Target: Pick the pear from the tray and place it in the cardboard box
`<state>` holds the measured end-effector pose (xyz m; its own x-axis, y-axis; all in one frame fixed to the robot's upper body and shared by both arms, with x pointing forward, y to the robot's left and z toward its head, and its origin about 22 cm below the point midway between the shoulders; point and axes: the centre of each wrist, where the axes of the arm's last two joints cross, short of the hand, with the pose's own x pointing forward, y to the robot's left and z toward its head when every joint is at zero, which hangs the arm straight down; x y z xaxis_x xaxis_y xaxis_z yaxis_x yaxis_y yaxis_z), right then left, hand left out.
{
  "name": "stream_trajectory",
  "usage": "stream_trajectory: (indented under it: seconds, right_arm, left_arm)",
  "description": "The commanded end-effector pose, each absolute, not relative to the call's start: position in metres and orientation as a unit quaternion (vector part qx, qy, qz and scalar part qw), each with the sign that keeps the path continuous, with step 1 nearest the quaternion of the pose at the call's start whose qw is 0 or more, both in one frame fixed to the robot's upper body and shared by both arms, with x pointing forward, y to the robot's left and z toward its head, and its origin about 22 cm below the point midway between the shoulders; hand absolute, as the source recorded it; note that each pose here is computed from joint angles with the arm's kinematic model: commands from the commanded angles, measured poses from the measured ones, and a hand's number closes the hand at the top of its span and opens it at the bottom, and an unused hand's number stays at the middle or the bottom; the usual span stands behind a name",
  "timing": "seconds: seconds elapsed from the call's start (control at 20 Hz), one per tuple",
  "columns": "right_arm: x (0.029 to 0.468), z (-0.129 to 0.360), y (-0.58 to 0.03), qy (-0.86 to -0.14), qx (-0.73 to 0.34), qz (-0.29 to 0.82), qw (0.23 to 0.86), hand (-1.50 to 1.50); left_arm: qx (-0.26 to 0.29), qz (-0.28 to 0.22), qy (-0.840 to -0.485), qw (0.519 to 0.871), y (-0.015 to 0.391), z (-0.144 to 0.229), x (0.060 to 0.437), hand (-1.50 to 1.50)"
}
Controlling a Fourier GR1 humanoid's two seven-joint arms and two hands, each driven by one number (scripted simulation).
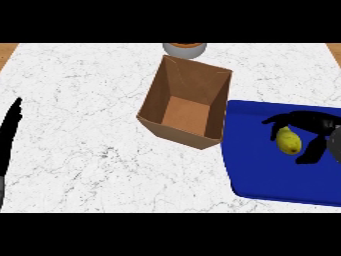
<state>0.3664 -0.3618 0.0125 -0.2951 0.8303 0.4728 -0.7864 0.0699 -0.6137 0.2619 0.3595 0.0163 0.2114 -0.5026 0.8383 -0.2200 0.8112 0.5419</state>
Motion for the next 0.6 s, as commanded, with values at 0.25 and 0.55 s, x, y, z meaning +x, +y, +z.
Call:
stream_trajectory:
  seconds: [0.25,0.55]
  right_arm:
    - [0.370,-0.005,-0.350,-0.493,-0.065,0.658,0.566,1.50]
    - [0.392,0.051,-0.367,-0.588,-0.205,0.649,0.438,1.50]
  left_arm:
    - [0.287,-0.101,-0.623,0.721,0.348,0.023,0.267,0.00]
    - [0.290,-0.098,-0.627,0.716,0.351,0.024,0.266,0.00]
